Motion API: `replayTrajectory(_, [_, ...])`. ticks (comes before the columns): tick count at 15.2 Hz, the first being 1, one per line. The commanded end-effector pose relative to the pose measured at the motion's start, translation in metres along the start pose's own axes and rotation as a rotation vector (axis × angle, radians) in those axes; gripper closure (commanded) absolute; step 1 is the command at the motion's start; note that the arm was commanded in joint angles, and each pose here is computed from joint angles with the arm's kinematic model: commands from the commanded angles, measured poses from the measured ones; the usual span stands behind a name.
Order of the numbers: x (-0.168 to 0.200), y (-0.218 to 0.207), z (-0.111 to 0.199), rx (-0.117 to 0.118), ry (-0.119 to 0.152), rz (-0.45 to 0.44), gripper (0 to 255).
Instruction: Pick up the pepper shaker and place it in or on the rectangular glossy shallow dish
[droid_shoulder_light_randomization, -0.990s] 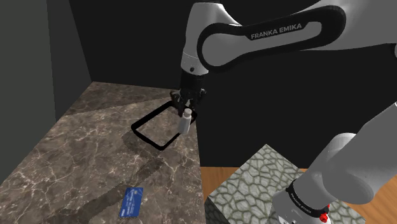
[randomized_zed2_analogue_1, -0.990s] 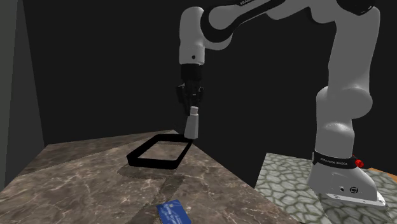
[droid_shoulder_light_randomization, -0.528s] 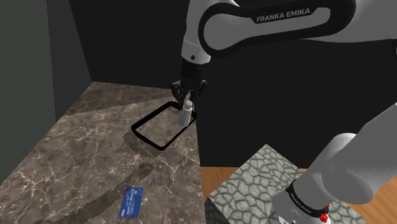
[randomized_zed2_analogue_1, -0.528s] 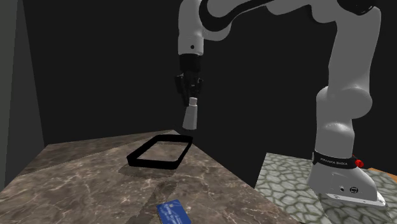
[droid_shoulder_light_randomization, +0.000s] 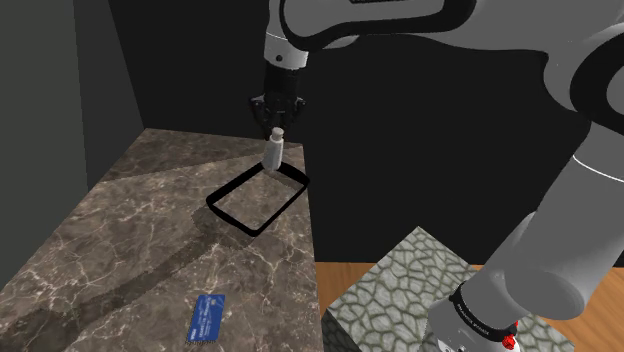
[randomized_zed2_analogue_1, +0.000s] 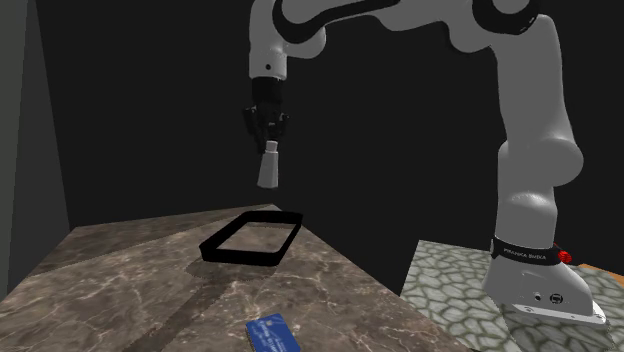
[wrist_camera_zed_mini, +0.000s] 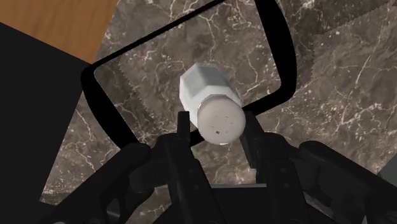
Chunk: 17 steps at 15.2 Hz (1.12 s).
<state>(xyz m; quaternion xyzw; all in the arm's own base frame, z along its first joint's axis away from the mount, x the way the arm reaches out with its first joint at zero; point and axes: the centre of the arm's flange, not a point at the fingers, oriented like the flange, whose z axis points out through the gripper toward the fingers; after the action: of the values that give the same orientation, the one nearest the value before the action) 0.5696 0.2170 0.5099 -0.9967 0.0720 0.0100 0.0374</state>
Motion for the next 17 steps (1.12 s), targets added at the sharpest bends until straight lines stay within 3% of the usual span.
replayTrajectory(1, [0.026,-0.001,-0.008,-0.001,0.000,0.000,255])
replayTrajectory(3, [0.051,-0.002,-0.015,-0.001,0.000,0.000,255])
replayTrajectory(17, [0.053,0.004,0.059,-0.001,0.000,0.000,255])
